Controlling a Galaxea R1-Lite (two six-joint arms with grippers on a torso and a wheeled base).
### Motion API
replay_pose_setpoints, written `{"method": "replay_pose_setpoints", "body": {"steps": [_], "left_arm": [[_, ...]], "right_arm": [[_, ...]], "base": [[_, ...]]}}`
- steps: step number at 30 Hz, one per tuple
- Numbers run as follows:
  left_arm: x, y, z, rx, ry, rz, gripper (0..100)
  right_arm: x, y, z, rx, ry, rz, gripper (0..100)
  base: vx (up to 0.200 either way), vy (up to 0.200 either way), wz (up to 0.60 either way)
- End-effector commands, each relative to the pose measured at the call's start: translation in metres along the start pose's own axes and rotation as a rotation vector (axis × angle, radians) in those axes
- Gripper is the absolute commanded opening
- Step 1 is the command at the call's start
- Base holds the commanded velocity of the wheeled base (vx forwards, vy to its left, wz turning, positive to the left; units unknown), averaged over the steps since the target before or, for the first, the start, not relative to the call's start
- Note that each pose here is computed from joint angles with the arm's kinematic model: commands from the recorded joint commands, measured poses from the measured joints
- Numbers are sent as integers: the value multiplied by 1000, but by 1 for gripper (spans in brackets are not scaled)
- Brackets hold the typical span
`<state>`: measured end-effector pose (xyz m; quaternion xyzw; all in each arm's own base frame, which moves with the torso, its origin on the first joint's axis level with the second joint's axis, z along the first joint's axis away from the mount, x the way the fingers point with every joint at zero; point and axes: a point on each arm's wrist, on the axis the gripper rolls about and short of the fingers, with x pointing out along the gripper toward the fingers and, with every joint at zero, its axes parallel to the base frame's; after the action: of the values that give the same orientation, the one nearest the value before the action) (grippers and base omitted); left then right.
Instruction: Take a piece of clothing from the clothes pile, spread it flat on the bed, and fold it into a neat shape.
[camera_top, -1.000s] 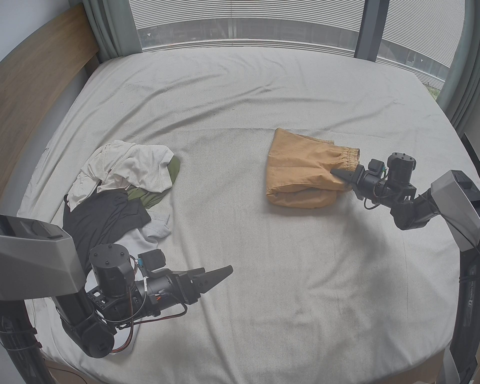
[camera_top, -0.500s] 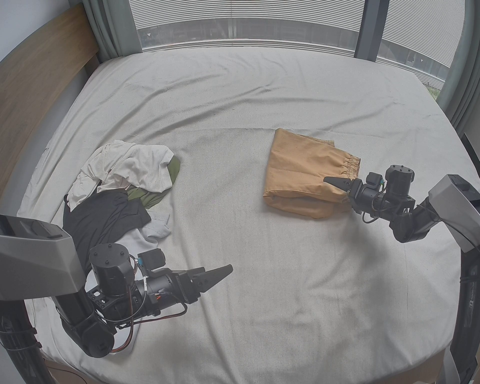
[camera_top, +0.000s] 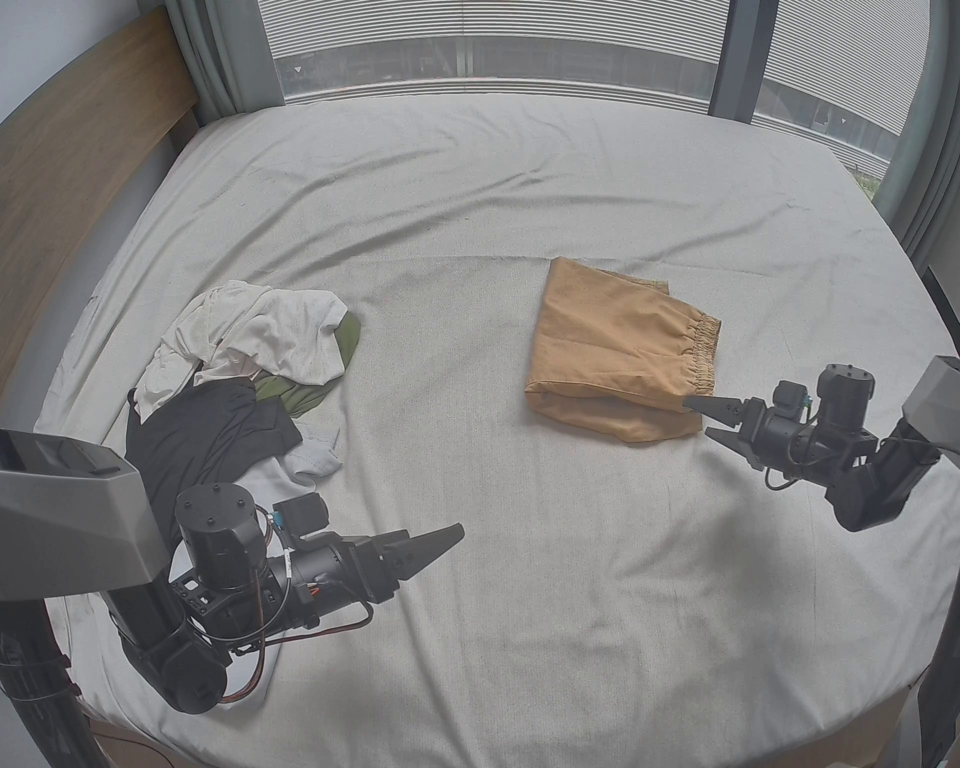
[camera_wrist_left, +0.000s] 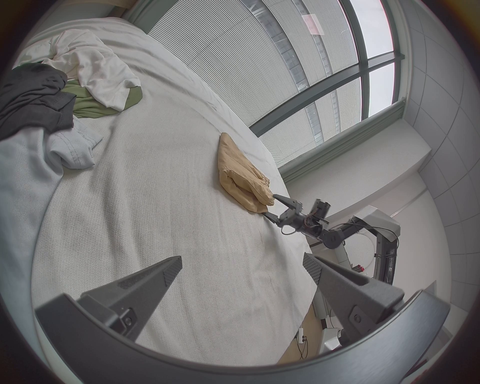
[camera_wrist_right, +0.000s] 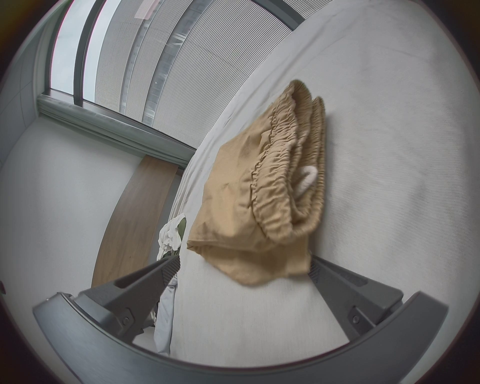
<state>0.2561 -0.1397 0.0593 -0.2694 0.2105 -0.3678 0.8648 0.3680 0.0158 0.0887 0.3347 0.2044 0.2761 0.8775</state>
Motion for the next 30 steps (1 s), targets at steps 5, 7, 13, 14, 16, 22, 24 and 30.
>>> {"method": "replay_pose_setpoints", "body": {"steps": [5,7,13,14,16,22,24,30], "left_arm": [[-23,-35,19,24,-76,-92,100],[-34,-47,21,22,-89,-124,100],[-72,-72,28,45,-149,-181,100],[-79,-75,29,49,-160,-186,100],[-92,-79,27,54,-176,-190,100],[-125,-92,24,79,-220,-229,100],[-137,-96,23,97,-245,-239,100],[-162,-104,18,137,-269,-259,100]], "right_arm": [[-92,91,2,-121,-118,85,100],[-102,105,-5,-139,-117,115,100],[-141,152,-33,-190,-94,229,100],[-147,158,-37,-193,-88,242,100],[-158,169,-43,-203,-76,268,100],[-188,190,-60,-232,-29,319,100],[-206,197,-71,-252,5,330,100],[-238,199,-93,-294,62,324,100]], "base": [[0,0,0],[0,0,0],[0,0,0],[0,0,0],[0,0,0],[0,0,0],[0,0,0],[0,0,0]]}}
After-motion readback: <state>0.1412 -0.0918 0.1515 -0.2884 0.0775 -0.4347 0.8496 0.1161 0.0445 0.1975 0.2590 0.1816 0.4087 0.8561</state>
